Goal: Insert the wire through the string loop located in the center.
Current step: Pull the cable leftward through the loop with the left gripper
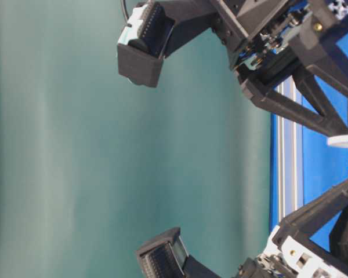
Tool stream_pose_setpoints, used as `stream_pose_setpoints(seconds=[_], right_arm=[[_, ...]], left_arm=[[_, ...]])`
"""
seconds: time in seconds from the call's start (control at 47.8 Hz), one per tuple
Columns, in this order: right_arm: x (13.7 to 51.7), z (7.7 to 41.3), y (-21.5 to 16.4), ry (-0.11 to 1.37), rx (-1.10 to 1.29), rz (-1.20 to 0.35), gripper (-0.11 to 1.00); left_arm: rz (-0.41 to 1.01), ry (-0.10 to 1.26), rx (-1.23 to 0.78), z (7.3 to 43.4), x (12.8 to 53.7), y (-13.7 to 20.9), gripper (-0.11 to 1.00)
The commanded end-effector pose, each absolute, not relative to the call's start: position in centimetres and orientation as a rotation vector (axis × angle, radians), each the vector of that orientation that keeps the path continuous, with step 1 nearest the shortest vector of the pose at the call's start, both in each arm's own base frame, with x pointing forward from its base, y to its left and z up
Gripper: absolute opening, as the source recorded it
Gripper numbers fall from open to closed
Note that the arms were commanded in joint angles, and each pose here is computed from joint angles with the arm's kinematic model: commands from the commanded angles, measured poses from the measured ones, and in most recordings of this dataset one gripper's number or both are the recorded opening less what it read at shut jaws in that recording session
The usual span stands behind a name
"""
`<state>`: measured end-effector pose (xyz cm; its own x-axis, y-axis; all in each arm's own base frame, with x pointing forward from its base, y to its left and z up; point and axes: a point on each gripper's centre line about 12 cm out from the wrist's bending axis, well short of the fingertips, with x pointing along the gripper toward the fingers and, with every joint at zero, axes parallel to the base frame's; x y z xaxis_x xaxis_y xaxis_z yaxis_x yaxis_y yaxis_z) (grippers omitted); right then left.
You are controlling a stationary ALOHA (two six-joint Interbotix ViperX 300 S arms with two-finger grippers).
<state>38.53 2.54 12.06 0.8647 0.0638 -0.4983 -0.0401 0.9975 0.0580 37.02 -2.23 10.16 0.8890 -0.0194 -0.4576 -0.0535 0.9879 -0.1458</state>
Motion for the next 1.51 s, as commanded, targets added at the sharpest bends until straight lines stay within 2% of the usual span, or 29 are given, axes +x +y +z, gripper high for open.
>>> stream_pose_setpoints(seconds=[0.0, 0.188, 0.941, 1.485], right_arm=[[38.7, 13.1, 2.4, 0.493, 0.049, 0.052, 0.97], [38.7, 13.2, 2.4, 0.49, 0.051, 0.049, 0.97], [38.7, 13.3, 2.4, 0.488, 0.048, 0.052, 0.97], [38.8, 13.4, 2.3, 0.482, 0.046, 0.049, 0.97]], left_arm=[[0.016, 0.442, -0.157, 11.2, 37.4, -2.1, 0.08], [0.018, 0.456, -0.161, 11.5, 35.6, -2.0, 0.08], [-0.006, 0.501, -0.154, 11.8, 23.1, -1.8, 0.08], [-0.015, 0.519, -0.137, 12.0, 22.3, -1.8, 0.08]])
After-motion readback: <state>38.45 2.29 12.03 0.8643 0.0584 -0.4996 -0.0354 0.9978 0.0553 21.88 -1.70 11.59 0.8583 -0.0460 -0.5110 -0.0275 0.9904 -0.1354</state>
